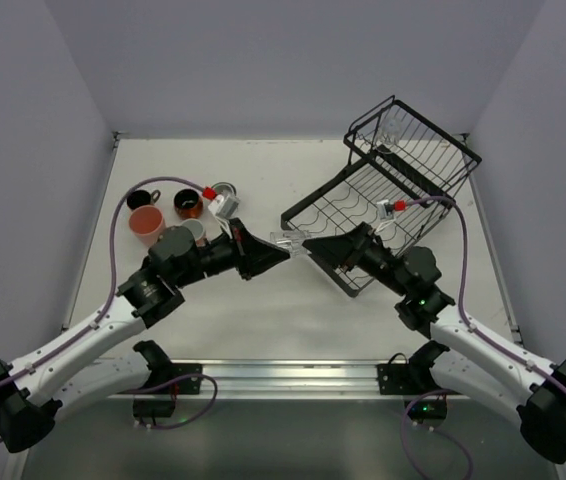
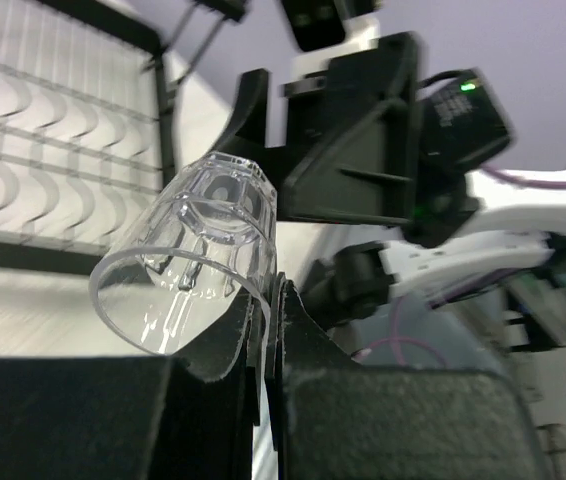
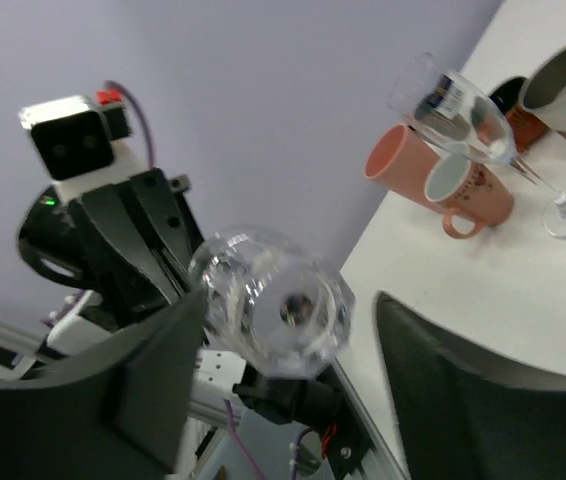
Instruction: Unload the cups from the dish rack
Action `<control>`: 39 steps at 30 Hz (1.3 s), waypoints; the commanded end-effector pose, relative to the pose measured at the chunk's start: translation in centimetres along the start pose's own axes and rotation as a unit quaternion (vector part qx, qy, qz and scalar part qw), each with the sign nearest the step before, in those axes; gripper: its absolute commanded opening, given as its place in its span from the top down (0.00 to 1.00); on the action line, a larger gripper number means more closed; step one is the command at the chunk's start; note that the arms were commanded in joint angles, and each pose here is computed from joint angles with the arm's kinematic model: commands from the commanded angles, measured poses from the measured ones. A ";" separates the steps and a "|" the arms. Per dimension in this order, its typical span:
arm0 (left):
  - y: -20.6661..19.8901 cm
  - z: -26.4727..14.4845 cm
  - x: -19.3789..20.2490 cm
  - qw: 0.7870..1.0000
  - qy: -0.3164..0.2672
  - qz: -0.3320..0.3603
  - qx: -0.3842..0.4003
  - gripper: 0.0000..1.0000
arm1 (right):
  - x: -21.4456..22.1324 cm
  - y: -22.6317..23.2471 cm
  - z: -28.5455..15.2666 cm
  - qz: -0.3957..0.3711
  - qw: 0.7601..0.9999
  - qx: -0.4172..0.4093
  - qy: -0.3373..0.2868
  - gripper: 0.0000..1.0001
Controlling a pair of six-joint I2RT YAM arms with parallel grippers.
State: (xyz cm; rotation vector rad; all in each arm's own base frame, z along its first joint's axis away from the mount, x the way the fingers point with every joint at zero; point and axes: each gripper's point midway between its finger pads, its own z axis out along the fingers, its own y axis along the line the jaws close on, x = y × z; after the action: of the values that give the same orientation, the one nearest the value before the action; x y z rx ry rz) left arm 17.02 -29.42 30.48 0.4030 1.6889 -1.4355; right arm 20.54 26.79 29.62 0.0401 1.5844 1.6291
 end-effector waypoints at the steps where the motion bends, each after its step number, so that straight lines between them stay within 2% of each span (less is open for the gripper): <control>1: 3.0 -1.2 -1.4 0.988 0.044 0.071 -0.128 1.00 | -0.8 -0.6 0.1 -0.038 0.998 0.039 -0.006 0.19; 2: 3.6 -1.5 -1.1 0.984 0.064 0.076 -0.149 1.00 | -1.3 -0.5 -0.1 -0.053 0.997 0.049 -0.011 0.14; 3: 4.8 -2.7 0.4 0.974 0.108 0.068 -0.188 1.00 | -1.0 -1.9 -0.6 -0.072 0.994 0.086 0.002 0.11; 4: 5.9 -3.1 1.0 0.966 0.131 0.074 -0.212 1.00 | -2.1 -1.6 -0.7 -0.088 0.991 0.099 -0.015 0.08; 5: 5.8 -3.3 0.8 0.961 0.145 0.080 -0.219 1.00 | -2.8 -1.2 -1.1 -0.106 0.988 0.106 -0.026 0.08; 6: 7.2 -4.3 2.8 0.945 0.201 0.076 -0.246 1.00 | -2.8 -2.1 -1.7 -0.130 0.982 0.135 -0.018 0.07; 8: 8.0 -5.0 3.8 0.930 0.238 0.076 -0.268 1.00 | -4.4 -1.7 -2.1 -0.158 0.974 0.157 -0.038 0.06; 10: 9.9 -6.0 5.8 0.904 0.290 0.072 -0.305 1.00 | -5.4 -1.5 -2.6 -0.192 0.965 0.177 -0.038 0.05; 12: 10.8 -6.6 7.7 0.884 0.326 0.074 -0.326 1.00 | -5.8 -2.7 -3.3 -0.215 0.951 0.221 -0.031 0.05; 14: 11.0 -6.8 8.8 0.870 0.349 0.082 -0.337 1.00 | -7.2 -2.9 -3.9 -0.234 0.938 0.250 -0.050 0.05; 17: 11.6 -7.1 11.0 0.848 0.389 0.090 -0.348 1.00 | -8.4 -2.5 -4.7 -0.246 0.930 0.264 -0.073 0.04; 18: 12.4 -7.5 11.6 0.835 0.403 0.096 -0.363 1.00 | -8.7 -2.5 -4.9 -0.250 0.927 0.267 -0.078 0.04; 27: 15.0 -8.4 14.5 0.778 0.472 0.126 -0.394 1.00 | -9.2 -1.8 -5.4 -0.256 0.925 0.265 -0.089 0.04; 31: 16.1 -8.2 15.0 0.767 0.480 0.136 -0.403 0.98 | -9.6 -1.6 -5.8 -0.261 0.922 0.268 -0.100 0.04; 35: 17.0 -8.1 15.7 0.760 0.486 0.141 -0.408 0.85 | -10.3 -1.3 -6.1 -0.273 0.915 0.278 -0.108 0.04; 39: 17.7 -8.2 15.8 0.751 0.490 0.149 -0.417 0.68 | -11.3 -0.5 -6.3 -0.279 0.910 0.280 -0.122 0.04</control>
State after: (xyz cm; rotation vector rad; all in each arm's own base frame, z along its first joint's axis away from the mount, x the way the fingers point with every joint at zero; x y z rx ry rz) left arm 16.52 -21.31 6.99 0.9139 2.7337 -0.0627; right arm 24.45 16.44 30.60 0.0547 1.6999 0.7102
